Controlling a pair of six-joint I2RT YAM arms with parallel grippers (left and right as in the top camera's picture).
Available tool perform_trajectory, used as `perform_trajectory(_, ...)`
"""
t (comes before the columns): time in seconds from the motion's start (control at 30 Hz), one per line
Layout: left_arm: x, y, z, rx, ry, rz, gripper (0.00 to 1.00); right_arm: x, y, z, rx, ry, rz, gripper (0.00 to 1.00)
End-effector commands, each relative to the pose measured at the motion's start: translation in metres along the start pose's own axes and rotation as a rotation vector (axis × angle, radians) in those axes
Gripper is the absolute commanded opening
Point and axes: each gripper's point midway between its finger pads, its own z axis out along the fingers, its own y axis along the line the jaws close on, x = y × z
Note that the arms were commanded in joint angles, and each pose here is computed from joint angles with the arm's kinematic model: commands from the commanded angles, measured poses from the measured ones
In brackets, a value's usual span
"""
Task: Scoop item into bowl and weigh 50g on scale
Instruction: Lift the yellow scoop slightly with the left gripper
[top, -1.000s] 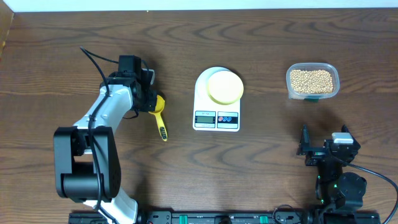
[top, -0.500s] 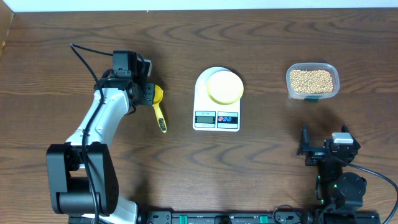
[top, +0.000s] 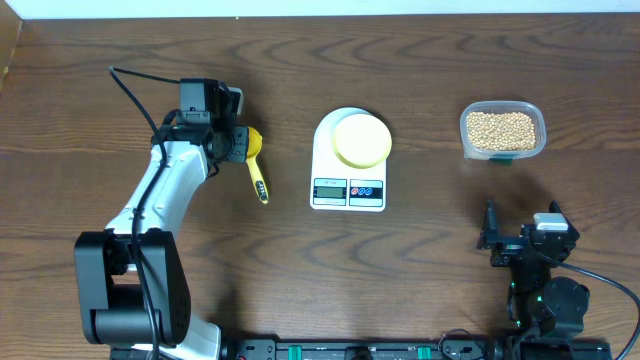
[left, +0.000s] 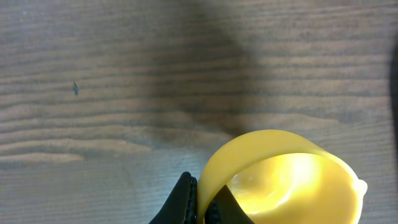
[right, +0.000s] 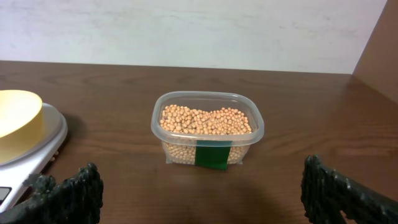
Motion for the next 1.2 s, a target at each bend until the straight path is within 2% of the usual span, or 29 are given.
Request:
perform_trajectory(0.0,-0.014,0.001,-0.009,-0.002,-0.055,-0.003,0.08,0.002,-0.001,0.0,0.006,0.001,0.011,0.99)
perform_trajectory(0.5,-0.026,0.002,-0.01,-0.003,-0.104,-0.083,0.08,0.002,-0.001,0.0,0.006,0.001,0.011,0.99)
perform_trajectory(1.17,-0.033,0.002,-0.018,-0.003,-0.136,-0.112,0.08,0.001,-0.002,0.0,0.009,-0.001,0.003,0.99)
